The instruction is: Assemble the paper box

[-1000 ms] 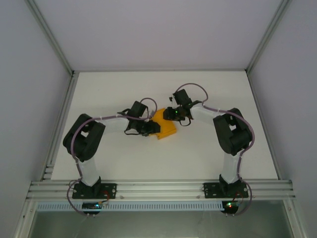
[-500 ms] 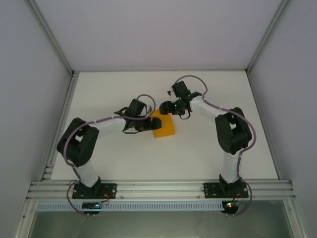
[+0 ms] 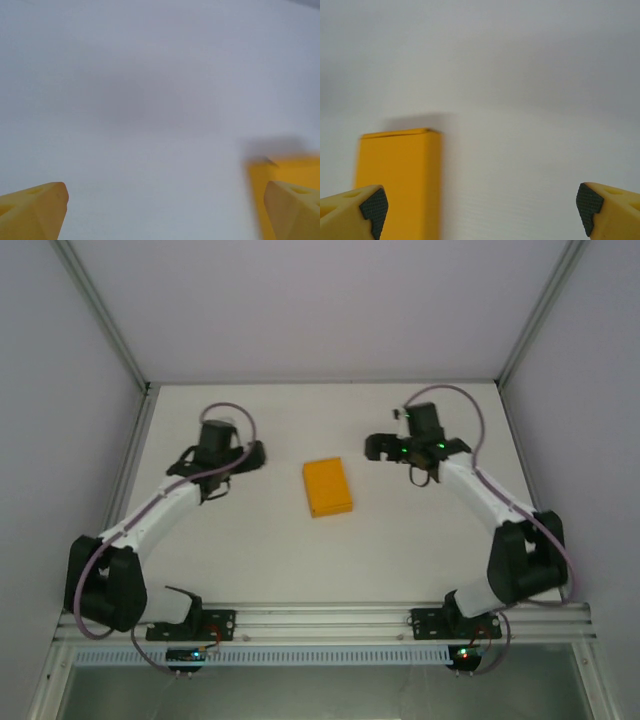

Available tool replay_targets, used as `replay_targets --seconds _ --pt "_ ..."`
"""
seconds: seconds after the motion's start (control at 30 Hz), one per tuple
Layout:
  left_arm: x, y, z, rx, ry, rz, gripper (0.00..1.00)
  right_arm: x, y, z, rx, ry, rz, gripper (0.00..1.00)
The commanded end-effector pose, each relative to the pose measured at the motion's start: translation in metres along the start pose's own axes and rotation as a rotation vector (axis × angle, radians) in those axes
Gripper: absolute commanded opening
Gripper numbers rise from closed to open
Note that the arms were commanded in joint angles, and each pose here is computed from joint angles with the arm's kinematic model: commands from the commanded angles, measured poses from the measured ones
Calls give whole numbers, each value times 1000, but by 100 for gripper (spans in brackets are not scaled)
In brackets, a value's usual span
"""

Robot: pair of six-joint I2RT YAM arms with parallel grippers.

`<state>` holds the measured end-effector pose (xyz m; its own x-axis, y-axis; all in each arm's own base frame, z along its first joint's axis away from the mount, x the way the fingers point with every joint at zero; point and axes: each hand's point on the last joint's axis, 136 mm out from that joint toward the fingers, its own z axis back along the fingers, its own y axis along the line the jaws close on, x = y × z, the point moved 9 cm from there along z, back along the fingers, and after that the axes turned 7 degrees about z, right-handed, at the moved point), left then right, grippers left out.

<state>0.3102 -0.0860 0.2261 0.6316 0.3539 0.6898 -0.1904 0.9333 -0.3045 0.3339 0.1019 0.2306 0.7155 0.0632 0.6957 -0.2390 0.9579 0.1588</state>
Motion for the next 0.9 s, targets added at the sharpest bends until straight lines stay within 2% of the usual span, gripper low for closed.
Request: replay_targets --seconds 0.0,0.1,0.13,0.27,0.37,0.5,0.53,0.6,0.67,0.7,0.73,0.77,0.8,0.87 --pt "6 54 -8 269 -177 -70 99 -36 -44 -5 -146 -50 17 99" --pt "0 91 -20 265 -307 -49 100 -59 -69 -9 -184 -212 19 99" --pt "-3 97 -23 237 -335 -47 100 -58 -73 -5 -178 -223 37 100" --pt "-9 98 -18 168 -382 -113 99 -61 -76 0 -228 -345 177 99" --pt "-21 102 -16 116 -471 -172 99 -81 -83 -3 -262 -345 166 99" --pt "-33 111 -33 148 -446 -208 99 -101 -87 -6 -235 -433 157 99" --pt "-31 107 -35 115 -415 -217 99 -100 -86 -5 -242 -449 225 99" --pt "-31 104 -41 38 -423 -270 99 -108 -88 -8 -236 -495 207 99" --pt "-36 115 -49 32 -443 -232 99 -119 -95 -14 -251 -519 188 99" --pt "-37 126 -55 26 -494 -191 99 -125 -103 -21 -280 -521 147 99" --pt "-39 131 -55 23 -485 -165 99 -119 -111 -23 -323 -561 85 99" --pt "-38 132 -53 40 -425 -141 99 -116 -116 -22 -336 -522 48 99" --pt "-35 132 -53 43 -453 -140 99 -114 -125 -22 -363 -417 9 99" --pt "-37 128 -57 37 -454 -174 99 -104 -118 -33 -360 -437 63 99"
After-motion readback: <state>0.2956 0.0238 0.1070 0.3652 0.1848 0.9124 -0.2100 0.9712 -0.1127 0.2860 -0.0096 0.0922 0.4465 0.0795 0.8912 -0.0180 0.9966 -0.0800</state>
